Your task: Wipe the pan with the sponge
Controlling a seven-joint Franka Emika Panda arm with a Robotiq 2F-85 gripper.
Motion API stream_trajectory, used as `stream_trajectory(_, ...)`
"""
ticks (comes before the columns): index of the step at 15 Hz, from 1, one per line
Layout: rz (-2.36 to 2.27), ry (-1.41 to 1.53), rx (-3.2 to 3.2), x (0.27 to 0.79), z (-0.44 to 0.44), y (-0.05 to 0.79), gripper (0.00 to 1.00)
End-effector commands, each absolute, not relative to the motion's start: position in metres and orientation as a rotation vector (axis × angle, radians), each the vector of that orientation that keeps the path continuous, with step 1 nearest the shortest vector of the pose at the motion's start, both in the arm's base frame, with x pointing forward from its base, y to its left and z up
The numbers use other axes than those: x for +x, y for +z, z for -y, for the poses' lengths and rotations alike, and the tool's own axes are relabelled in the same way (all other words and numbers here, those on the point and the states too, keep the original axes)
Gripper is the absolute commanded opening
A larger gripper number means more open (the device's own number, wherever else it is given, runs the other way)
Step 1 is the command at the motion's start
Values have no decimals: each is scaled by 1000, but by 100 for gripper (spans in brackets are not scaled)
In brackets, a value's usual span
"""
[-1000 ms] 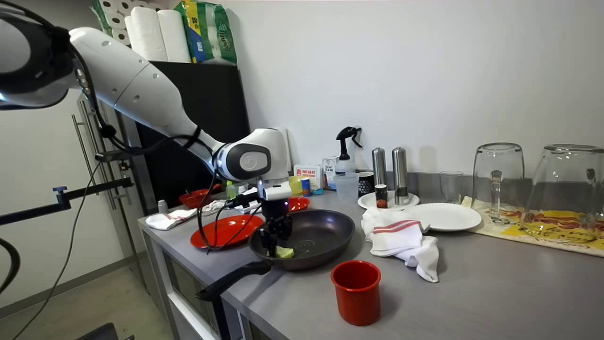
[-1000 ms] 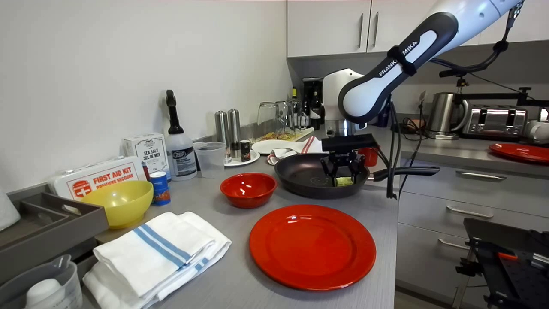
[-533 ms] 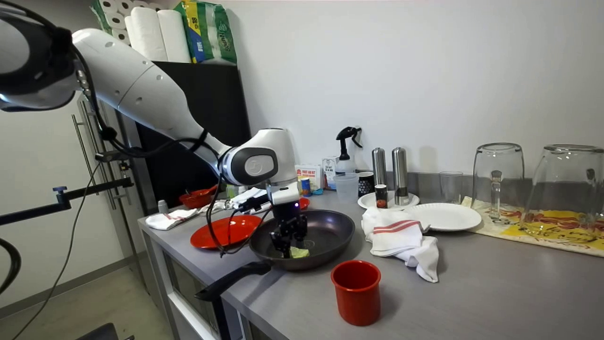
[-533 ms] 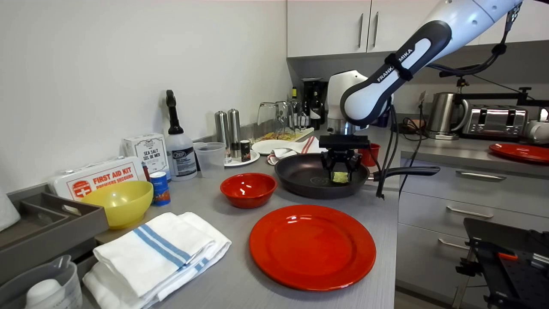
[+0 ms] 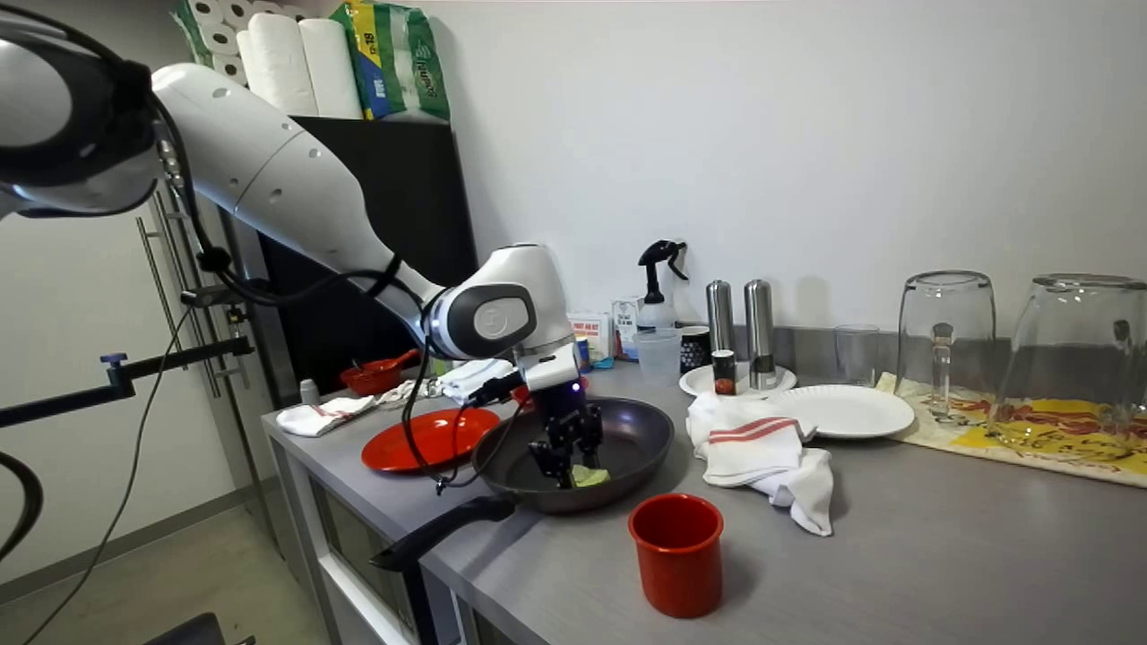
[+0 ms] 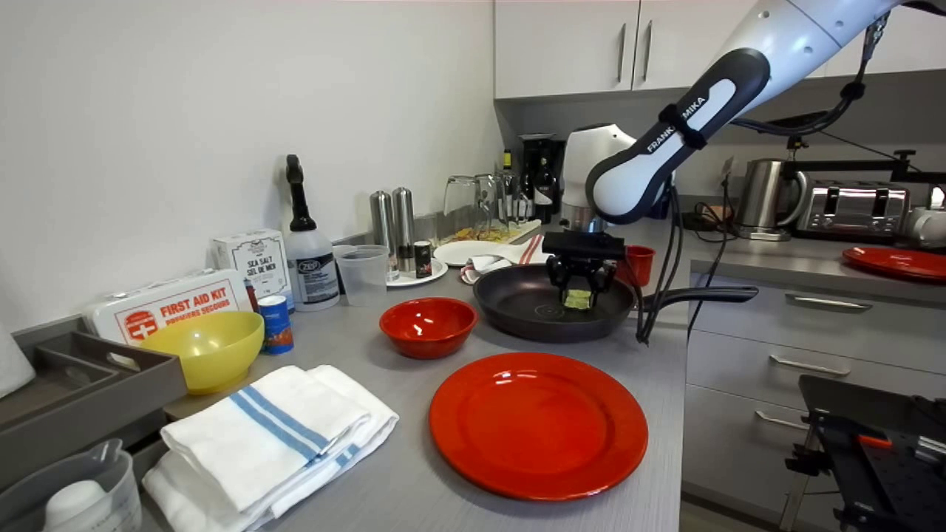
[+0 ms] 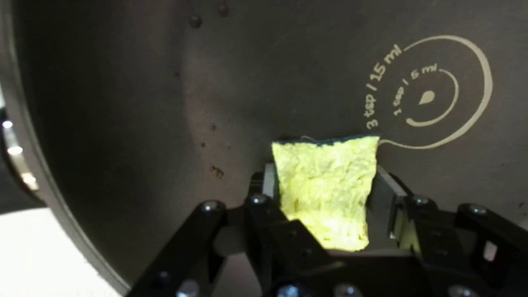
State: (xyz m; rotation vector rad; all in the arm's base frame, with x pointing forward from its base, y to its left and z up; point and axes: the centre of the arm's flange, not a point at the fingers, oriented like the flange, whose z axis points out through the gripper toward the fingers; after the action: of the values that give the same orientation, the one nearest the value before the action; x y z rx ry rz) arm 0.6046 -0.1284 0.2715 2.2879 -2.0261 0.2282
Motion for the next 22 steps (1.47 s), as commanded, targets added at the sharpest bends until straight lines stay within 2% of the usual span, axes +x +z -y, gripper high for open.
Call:
stream_trajectory(1,2027,258,2255,620,127,241,28)
stream_trajectory(22,1997,-43,2210,570,123,245,28)
